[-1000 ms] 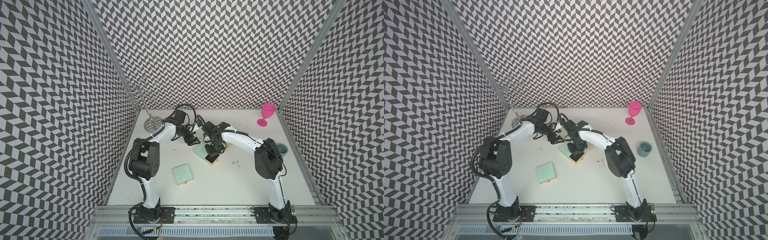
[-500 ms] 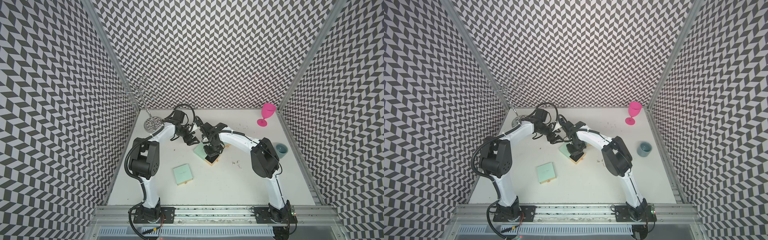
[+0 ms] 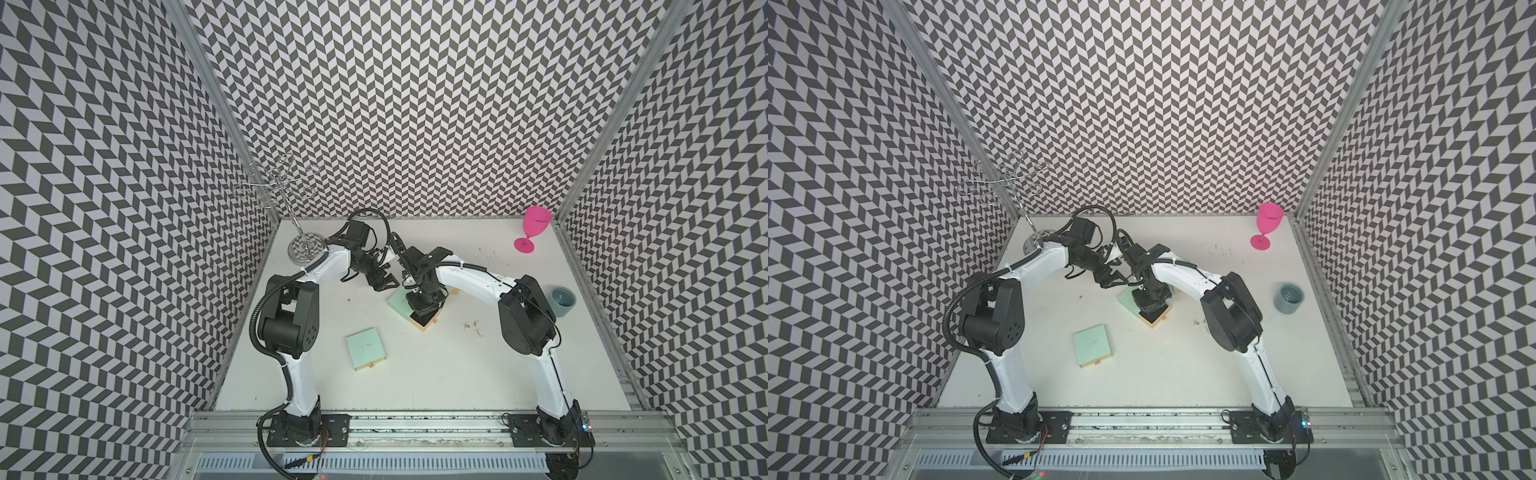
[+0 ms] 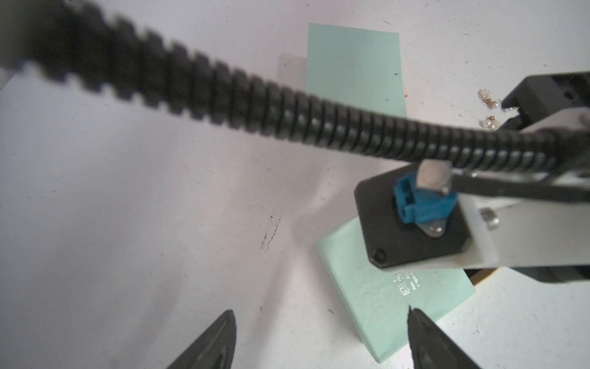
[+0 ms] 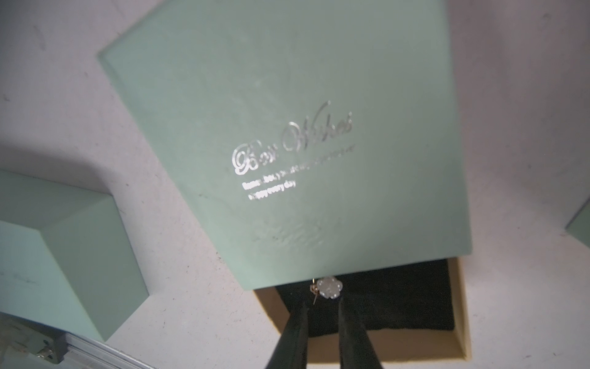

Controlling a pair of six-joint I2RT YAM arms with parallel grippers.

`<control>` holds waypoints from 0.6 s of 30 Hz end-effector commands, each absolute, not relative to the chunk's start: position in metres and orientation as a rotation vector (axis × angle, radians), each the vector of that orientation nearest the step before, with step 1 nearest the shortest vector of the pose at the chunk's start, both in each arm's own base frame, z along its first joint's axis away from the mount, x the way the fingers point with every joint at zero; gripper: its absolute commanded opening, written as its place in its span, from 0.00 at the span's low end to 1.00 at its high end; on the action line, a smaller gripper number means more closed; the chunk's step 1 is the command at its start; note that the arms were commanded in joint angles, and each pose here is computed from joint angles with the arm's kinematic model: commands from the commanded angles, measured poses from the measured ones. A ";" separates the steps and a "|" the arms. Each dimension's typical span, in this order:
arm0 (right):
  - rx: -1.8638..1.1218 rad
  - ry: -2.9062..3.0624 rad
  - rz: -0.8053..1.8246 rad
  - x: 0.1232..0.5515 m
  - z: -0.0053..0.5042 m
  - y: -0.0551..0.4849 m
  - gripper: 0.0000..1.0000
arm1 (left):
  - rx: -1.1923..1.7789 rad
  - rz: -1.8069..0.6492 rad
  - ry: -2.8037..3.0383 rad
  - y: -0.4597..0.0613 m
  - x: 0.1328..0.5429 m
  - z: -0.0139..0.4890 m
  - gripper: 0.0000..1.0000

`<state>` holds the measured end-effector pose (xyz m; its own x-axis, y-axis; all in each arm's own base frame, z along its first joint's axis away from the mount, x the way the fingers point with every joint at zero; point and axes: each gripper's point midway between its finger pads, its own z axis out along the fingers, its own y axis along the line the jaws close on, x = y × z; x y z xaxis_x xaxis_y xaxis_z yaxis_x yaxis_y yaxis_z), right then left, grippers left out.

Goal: Place the earrings into the drawer-style jewelry box
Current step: Insert the earring into the inner lining.

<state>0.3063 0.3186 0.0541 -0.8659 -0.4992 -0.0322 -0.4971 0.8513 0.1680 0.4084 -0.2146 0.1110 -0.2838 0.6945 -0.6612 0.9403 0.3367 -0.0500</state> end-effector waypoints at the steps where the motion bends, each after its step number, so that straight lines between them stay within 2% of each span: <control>1: 0.846 -3.031 -0.292 0.305 0.068 0.322 0.17 | 1.458 -0.609 2.016 -0.218 0.411 0.119 0.84; 5: 0.834 -3.021 -0.300 0.304 0.060 0.322 0.10 | 1.493 -0.601 2.019 -0.217 0.406 0.112 0.84; 18: 0.812 -3.042 -0.289 0.310 0.056 0.324 0.07 | 1.563 -0.600 2.031 -0.219 0.397 0.093 0.83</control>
